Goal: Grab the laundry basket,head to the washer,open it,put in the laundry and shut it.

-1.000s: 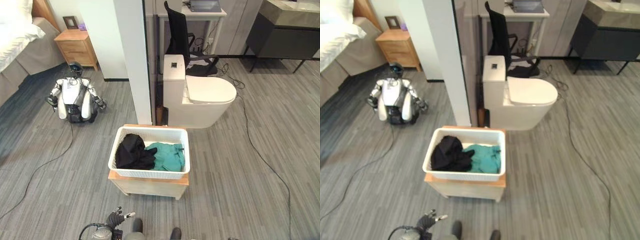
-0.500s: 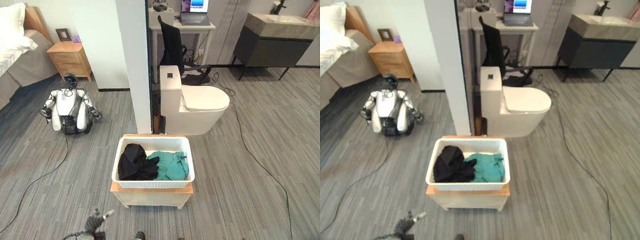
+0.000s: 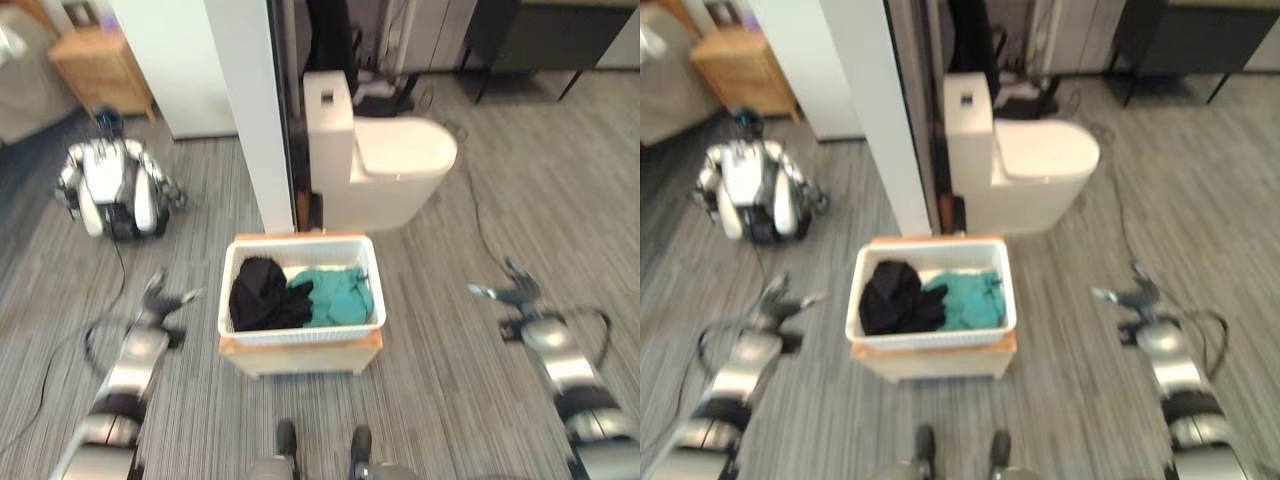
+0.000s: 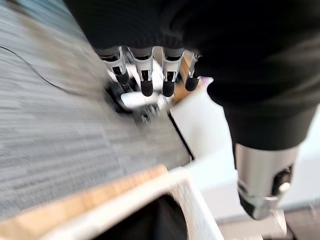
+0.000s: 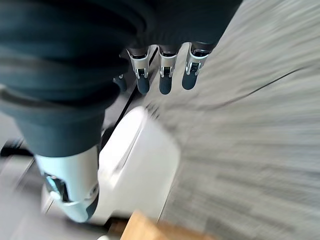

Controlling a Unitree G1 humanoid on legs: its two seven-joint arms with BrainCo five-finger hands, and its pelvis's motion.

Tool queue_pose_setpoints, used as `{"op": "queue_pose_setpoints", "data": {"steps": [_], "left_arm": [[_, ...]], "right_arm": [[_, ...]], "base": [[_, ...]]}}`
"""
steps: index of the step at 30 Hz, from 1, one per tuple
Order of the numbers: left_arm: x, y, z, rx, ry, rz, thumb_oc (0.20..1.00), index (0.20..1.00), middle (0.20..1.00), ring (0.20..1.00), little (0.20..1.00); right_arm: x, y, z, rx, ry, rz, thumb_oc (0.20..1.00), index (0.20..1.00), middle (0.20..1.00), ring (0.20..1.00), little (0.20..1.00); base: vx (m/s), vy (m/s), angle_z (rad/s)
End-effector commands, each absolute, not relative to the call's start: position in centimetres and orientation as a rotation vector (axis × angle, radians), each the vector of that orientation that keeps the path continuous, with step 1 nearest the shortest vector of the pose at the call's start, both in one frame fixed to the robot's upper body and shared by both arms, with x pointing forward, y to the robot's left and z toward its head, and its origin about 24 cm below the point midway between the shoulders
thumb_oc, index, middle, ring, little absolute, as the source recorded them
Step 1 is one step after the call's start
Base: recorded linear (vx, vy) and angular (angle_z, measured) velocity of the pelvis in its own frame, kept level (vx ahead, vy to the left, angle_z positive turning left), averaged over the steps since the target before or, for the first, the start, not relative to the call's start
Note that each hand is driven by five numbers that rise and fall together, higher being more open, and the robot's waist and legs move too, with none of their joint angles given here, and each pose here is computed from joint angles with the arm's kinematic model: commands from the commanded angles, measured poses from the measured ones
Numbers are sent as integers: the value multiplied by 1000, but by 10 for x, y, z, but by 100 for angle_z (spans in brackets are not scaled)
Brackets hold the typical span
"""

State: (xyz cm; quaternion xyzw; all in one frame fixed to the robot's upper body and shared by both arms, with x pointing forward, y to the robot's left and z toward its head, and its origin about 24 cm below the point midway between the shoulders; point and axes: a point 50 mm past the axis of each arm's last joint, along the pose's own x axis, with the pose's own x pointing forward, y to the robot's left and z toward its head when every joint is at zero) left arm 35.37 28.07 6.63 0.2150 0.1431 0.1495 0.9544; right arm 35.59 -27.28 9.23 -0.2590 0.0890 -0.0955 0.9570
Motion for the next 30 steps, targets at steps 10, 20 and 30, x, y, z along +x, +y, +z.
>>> {"op": "queue_pose_setpoints", "data": {"steps": [10,20,30], "left_arm": [[392,321,213,462,164,564,1000,1000,1000,1000,1000],[407,287,228,520,111,458,1000,1000,1000,1000,1000],[410,281,236,614,118,423,1000,1000,1000,1000,1000]], "right_arm": [[409,-238,147,-384,201,-189,1000,1000,1000,1000,1000],[413,-240,162,-379,203,-202,1000,1000,1000,1000,1000],[419,-230,182,-421,154,-164,1000,1000,1000,1000,1000]], "base": [[-75,6,9],[-23,10,7],[0,0,0]]}}
